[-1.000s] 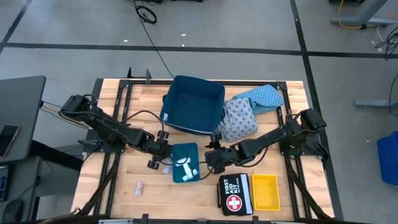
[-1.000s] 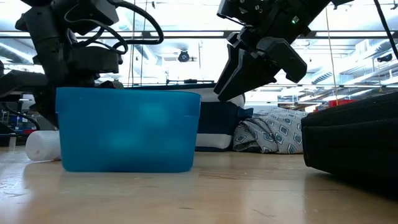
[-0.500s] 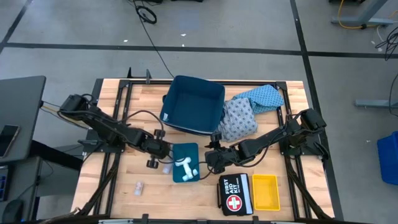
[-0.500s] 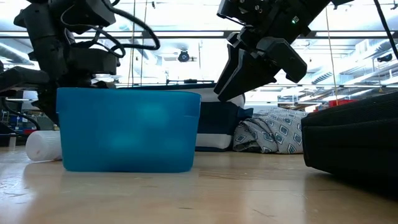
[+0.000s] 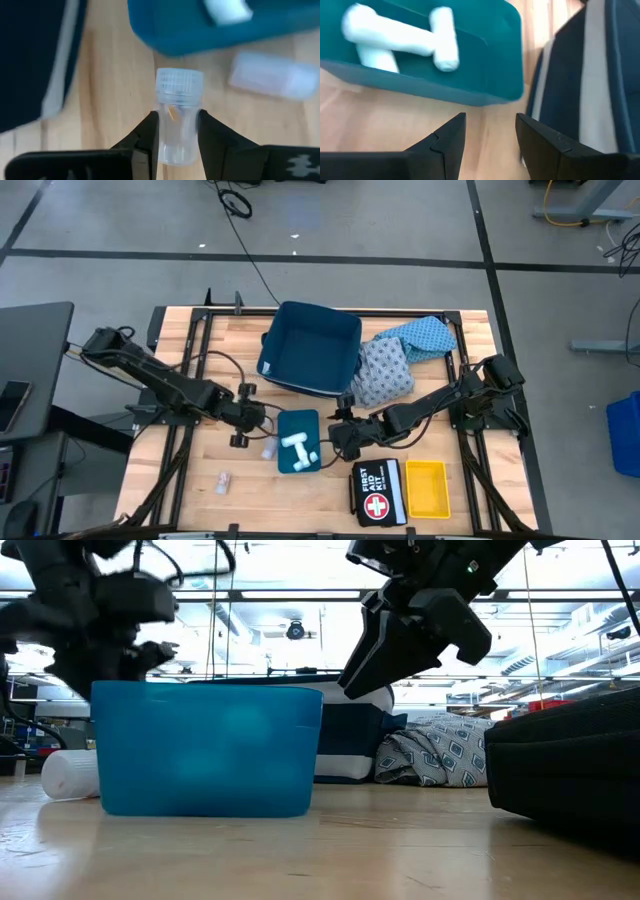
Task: Pick & place medical supplies in basket/bin
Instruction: Put the top transparent bottle in the yellow bin
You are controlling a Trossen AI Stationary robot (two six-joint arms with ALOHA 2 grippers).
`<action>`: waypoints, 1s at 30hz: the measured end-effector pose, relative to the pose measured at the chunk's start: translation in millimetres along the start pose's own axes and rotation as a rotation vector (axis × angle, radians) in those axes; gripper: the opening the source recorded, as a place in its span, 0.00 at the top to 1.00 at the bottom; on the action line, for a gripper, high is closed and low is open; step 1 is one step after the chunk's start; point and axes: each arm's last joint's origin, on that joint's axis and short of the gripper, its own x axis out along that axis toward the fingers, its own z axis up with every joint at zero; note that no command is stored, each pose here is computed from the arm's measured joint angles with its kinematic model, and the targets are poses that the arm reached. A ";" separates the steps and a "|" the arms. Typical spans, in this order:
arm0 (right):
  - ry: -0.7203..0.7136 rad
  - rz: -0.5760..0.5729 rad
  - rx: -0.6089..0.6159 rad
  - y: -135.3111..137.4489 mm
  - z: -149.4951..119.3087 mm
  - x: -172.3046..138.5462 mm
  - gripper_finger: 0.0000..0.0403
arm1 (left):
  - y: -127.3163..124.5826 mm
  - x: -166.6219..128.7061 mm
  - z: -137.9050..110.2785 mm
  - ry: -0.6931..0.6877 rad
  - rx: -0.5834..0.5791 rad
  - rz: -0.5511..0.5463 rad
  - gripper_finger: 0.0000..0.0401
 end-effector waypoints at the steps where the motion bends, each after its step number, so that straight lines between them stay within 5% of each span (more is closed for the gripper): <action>1: -0.010 0.010 0.004 0.1 1.0 0.0 0.55 | -0.2 -3.3 1.6 -0.030 -0.006 -0.002 0.77; 10: -0.156 0.025 0.020 -2.0 15.6 -0.8 0.55 | 1.3 -20.8 21.4 -0.285 -0.028 -0.032 0.77; 19: -0.272 -0.032 0.046 -19.1 27.8 1.9 0.47 | 10.2 -18.6 25.2 -0.306 -0.017 0.048 0.77; 30: -0.327 0.046 0.100 -46.6 29.2 12.1 0.35 | 18.2 -16.1 38.7 -0.404 0.019 0.080 0.85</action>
